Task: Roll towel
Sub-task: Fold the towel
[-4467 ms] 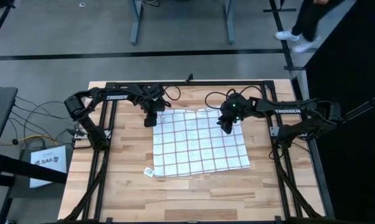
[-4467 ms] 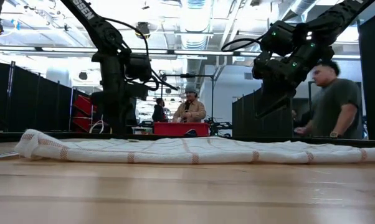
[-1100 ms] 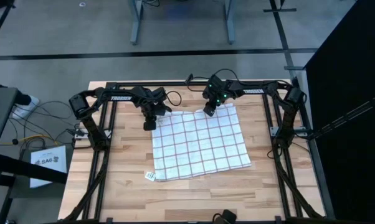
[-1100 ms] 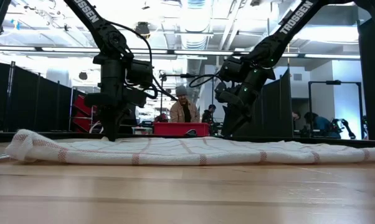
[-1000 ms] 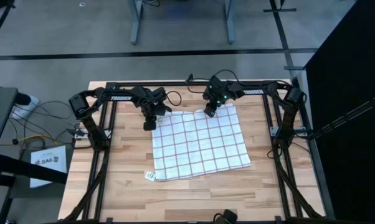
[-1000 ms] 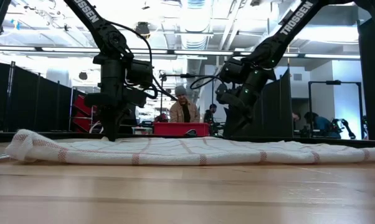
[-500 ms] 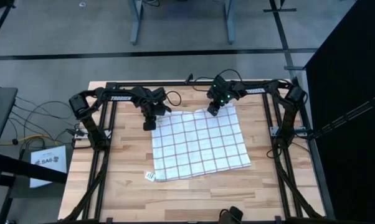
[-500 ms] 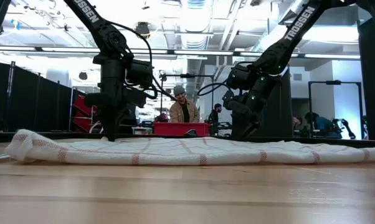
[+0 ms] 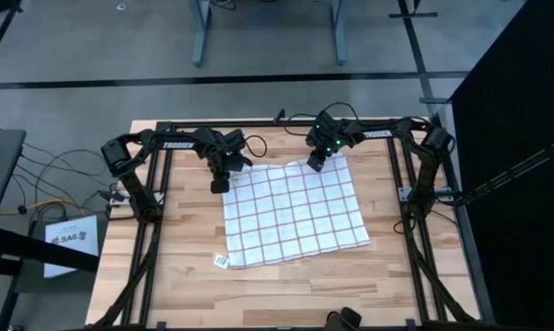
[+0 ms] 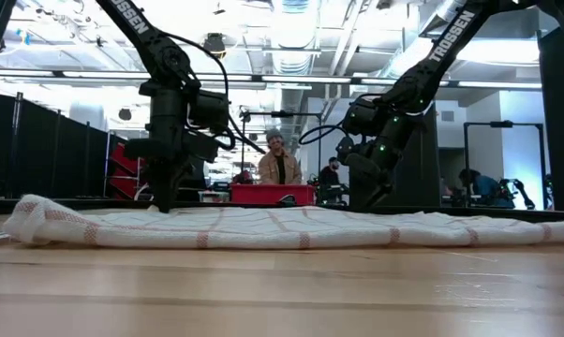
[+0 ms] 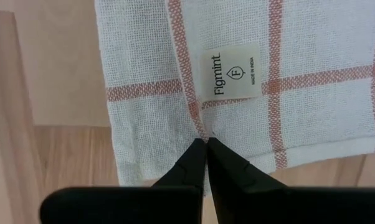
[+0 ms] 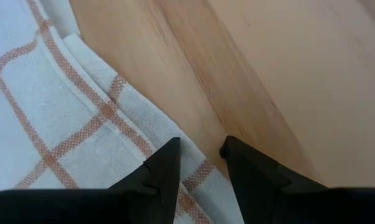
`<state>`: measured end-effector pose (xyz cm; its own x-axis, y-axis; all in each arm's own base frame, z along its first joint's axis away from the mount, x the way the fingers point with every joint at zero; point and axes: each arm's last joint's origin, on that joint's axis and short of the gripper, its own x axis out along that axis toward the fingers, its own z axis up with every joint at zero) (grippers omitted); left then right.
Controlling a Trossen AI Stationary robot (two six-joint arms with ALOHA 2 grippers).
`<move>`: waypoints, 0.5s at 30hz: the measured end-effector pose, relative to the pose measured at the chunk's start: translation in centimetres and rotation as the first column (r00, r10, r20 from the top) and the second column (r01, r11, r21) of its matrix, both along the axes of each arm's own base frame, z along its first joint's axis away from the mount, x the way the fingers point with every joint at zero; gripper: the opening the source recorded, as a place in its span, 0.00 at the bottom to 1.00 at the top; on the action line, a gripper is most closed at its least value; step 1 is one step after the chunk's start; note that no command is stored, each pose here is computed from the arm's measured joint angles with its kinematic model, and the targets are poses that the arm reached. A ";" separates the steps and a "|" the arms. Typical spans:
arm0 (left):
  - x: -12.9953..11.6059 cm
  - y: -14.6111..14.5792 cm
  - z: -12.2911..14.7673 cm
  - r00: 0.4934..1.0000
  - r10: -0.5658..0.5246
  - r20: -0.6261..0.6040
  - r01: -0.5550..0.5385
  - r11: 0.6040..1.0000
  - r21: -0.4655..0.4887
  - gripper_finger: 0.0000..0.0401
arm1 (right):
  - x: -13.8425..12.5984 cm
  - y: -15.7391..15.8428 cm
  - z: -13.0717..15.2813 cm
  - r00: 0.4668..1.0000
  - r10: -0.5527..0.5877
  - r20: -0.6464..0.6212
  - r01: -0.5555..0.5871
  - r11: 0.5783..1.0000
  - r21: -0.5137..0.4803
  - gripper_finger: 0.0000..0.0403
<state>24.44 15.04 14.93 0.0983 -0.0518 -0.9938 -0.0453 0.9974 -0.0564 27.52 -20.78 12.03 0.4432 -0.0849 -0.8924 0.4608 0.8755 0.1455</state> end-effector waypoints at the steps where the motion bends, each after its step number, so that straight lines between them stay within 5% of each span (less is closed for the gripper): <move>1: 0.0 0.0 0.2 1.000 0.001 -0.004 -0.001 1.000 -0.001 0.00 | -0.1 0.0 0.0 1.000 0.001 -0.007 -0.001 1.000 0.005 0.29; 15: 2.7 1.8 5.4 0.994 -0.034 0.099 0.025 0.996 0.085 0.00 | -1.0 0.3 -0.3 0.996 0.036 -0.083 -0.032 0.998 0.048 0.29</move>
